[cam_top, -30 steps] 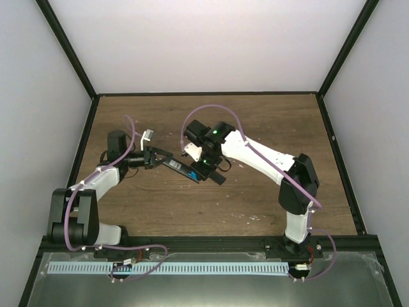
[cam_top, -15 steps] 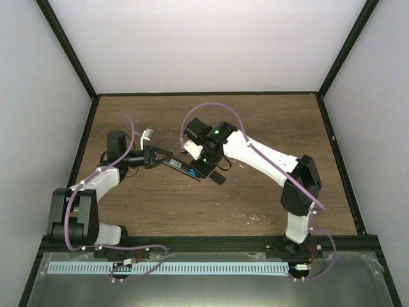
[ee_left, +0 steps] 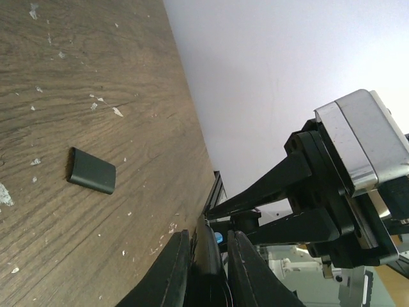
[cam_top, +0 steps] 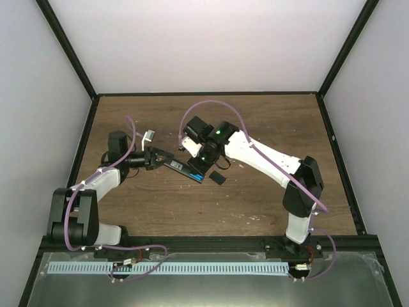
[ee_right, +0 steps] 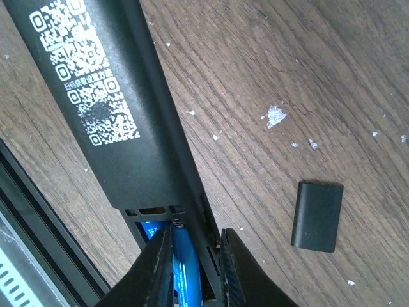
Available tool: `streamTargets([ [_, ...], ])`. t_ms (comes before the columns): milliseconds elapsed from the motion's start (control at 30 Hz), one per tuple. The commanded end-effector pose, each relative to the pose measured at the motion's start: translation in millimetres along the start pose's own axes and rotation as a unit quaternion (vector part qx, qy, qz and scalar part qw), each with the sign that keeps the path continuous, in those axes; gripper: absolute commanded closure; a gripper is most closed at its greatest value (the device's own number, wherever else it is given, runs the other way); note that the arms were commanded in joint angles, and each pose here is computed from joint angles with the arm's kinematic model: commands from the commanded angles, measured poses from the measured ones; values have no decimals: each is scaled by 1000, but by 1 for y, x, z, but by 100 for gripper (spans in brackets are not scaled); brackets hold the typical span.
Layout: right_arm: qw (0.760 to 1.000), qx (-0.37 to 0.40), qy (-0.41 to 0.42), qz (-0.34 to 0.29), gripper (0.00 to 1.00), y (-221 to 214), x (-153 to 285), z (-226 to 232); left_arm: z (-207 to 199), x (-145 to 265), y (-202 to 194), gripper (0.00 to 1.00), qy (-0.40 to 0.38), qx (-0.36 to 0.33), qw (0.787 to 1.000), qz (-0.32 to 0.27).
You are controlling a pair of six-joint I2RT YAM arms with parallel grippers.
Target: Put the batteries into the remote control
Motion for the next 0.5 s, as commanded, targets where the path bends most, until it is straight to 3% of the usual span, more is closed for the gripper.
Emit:
streamTargets([
  [0,999,8,-24,-41,86,5,21,0,-5,-1,-3,100,-25,-5,1000,18],
  [333,992,17,-25,-125,64,14,61,6,-5,-1,-2,100,-26,0,1000,17],
  [467,982,13,-19,-190,47,12,77,8,-8,-1,2,100,-31,-4,999,8],
])
Point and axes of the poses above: each gripper's point midway between its finger pads, its own x axis back along the fingers, its own z axis along the line the jaws close on, y = z × x, the point moved 9 cm from there along x, back along the fingers, and after that the axes turned 4 degrees about -x, right-handed, at the moved point
